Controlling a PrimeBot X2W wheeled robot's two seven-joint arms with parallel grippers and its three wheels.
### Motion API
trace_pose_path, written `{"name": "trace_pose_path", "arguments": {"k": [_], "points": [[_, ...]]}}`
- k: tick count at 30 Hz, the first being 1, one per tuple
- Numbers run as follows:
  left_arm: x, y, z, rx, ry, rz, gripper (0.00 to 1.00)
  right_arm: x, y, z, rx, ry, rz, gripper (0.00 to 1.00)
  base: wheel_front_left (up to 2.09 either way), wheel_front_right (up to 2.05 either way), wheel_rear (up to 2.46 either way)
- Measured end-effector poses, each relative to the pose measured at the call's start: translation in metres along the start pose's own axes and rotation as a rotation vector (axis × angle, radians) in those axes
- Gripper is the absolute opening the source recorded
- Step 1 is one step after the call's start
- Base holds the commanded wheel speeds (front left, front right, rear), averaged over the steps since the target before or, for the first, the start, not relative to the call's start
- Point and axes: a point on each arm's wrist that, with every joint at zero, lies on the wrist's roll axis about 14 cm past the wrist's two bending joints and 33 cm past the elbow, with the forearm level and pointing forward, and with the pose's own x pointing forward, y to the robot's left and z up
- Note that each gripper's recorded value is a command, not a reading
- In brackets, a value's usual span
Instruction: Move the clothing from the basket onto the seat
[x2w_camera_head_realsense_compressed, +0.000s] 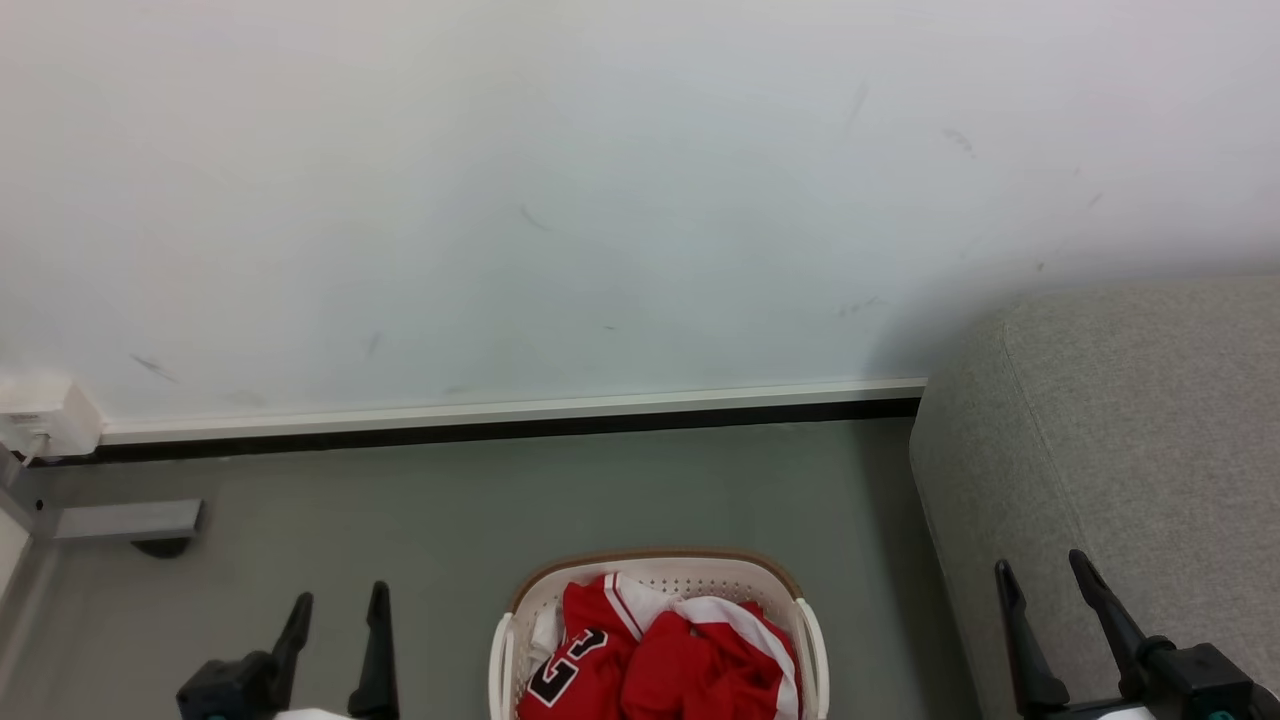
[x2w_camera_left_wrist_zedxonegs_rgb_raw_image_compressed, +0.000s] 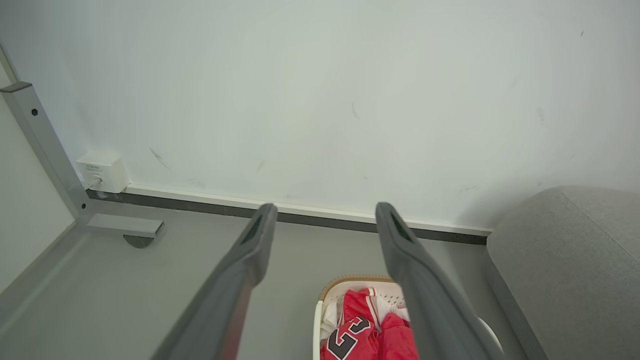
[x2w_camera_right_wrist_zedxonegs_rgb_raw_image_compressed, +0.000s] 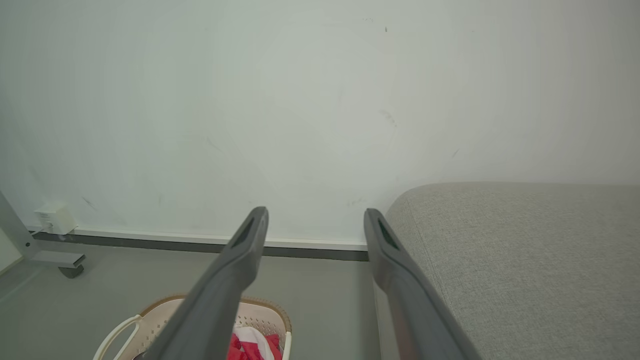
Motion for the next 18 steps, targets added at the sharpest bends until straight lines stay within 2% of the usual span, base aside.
{"name": "trace_pose_path", "arguments": {"k": [18], "points": [[-0.0014,-0.0042,-0.0021,0.120,-0.016,-0.025,1.00,-0.0050,-0.0001,-0.0088,-0.068,0.023,-0.008,1.00,0.00,0.00,0.00]]}}
